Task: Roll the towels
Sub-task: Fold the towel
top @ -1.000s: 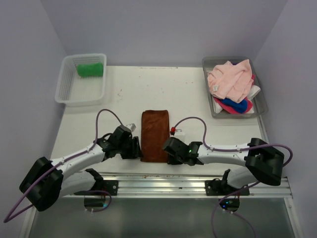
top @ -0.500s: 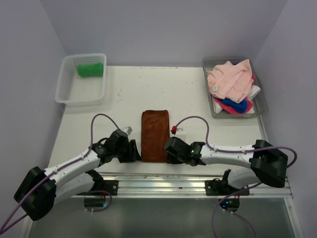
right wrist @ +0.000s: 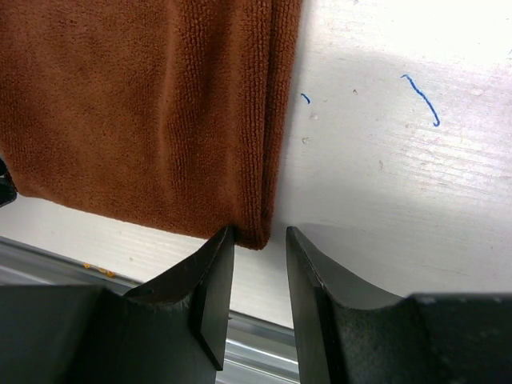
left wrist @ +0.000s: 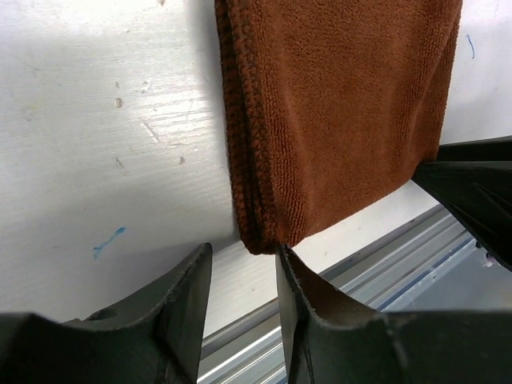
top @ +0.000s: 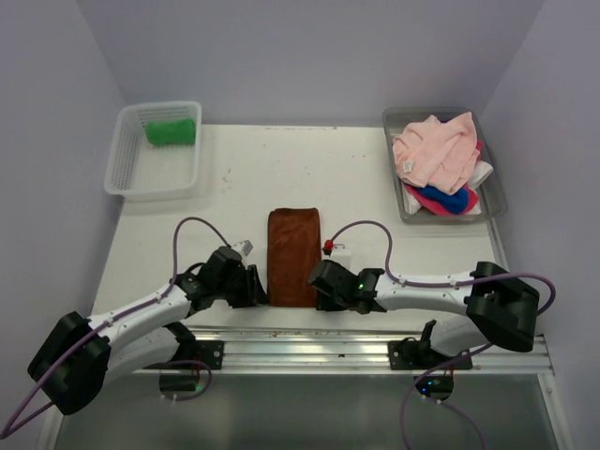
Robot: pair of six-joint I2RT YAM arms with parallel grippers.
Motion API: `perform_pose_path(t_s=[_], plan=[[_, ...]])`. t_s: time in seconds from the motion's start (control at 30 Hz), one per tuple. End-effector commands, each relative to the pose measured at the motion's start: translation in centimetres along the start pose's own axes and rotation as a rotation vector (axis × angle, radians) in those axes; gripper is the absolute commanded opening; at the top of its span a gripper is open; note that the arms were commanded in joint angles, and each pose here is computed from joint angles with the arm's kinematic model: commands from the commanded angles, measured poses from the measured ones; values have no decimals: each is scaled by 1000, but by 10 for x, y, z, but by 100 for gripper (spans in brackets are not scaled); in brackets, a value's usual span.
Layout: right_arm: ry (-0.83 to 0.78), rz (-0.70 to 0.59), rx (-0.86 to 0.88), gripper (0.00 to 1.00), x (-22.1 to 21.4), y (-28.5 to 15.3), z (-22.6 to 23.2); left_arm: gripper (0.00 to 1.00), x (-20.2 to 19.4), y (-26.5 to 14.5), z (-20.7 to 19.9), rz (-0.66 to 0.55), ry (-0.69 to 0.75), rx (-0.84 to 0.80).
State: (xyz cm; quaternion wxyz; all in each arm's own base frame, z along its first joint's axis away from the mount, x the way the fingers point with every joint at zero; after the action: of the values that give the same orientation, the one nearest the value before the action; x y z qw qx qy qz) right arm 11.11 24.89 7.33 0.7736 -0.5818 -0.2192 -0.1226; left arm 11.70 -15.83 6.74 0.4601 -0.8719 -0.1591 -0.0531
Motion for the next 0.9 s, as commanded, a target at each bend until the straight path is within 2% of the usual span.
perform_pose_path(t_s=[0.0,0.17,0.23,0.37,0.5,0.57,0.73,0.87], plan=[[13,-20,1,36,0,2,1,41,-4,6,-1,11,-6,-32],[6,-14,-5,35,-2,3,1,36,-8,7,6,26,-14,0],[10,-13,-6,33,-2,4,0,36,-8,7,7,18,-15,11],[19,-17,-7,18,-3,3,-2,34,-6,4,8,2,-20,36],[16,-14,-4,16,-3,3,0,25,-6,6,10,8,-21,47],[16,-13,-2,16,-3,3,1,25,-7,6,10,13,-22,48],[17,-21,-2,18,-2,2,-1,43,-6,2,3,-3,-15,10],[19,-21,-2,18,-2,2,0,47,-8,-1,-3,-8,13,-51]])
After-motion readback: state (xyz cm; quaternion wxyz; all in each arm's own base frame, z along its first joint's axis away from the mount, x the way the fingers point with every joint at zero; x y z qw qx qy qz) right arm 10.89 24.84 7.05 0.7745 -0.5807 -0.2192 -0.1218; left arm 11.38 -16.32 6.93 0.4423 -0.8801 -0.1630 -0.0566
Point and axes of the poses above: each gripper's point midway between its finger pads, its own y axis out along the fingers, its own z axis along the line the jaws close on, x = y × z, the point moved 6 cm from there along -y, back along the fingers, and after that the axes turned 6 degrees about -y, right-handed, at the moved point
